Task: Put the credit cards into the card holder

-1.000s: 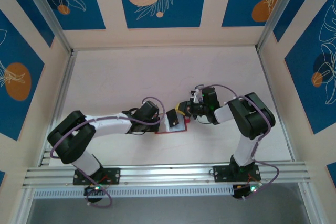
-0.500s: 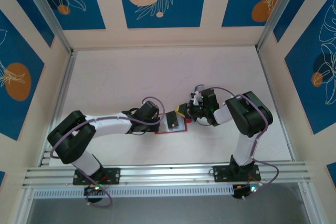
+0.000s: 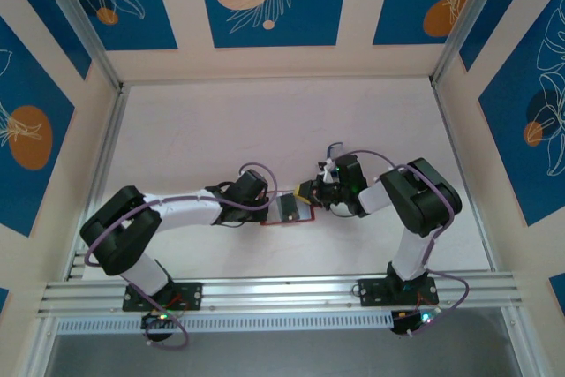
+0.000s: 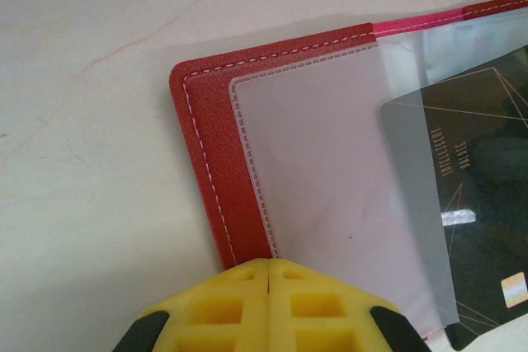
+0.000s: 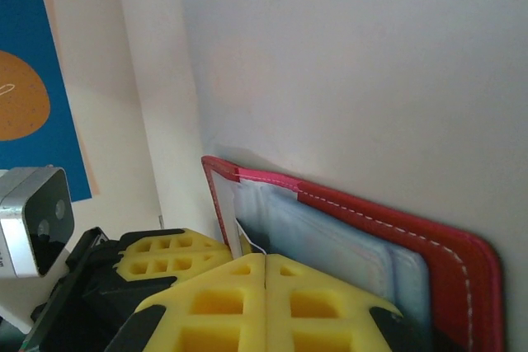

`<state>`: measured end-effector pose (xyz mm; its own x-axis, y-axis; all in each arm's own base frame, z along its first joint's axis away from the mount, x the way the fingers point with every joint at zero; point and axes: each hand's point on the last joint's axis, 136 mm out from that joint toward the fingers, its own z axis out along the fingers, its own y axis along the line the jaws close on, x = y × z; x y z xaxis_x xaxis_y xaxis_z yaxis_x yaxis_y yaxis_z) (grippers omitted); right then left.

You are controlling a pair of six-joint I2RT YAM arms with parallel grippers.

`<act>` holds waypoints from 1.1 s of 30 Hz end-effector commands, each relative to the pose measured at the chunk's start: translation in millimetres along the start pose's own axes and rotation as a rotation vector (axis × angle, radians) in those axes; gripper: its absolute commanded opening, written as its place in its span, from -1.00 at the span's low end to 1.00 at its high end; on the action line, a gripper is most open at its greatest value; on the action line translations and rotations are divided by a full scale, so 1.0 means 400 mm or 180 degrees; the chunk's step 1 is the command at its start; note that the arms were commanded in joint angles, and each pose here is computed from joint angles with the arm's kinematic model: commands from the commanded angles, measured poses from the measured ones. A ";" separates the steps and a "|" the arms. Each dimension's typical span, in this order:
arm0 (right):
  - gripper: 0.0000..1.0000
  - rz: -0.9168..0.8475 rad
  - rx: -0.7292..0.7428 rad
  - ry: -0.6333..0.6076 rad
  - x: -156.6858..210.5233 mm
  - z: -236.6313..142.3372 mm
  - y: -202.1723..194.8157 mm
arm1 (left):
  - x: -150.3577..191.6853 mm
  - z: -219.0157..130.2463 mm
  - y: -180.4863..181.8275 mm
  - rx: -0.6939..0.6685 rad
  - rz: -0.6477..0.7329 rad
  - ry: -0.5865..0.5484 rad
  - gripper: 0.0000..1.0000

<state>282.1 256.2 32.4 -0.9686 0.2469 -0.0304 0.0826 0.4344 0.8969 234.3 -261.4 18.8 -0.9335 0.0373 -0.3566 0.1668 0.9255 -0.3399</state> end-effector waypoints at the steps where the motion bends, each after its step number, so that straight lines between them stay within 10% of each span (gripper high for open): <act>1: -1.00 -0.0092 0.0088 -0.0020 0.004 0.003 0.004 | 0.075 0.045 0.013 -0.0068 0.0090 0.0332 -1.00; 33: -1.00 -0.0083 0.0402 -0.0656 0.014 0.019 0.034 | 0.078 0.050 0.009 -0.0029 0.0073 0.0337 -1.00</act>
<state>278.7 275.9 41.5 -0.9269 0.3518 -0.1308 0.0782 0.5220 0.8494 234.4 -261.7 18.5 -0.9338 0.0376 -0.3557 0.1666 0.9258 -0.3394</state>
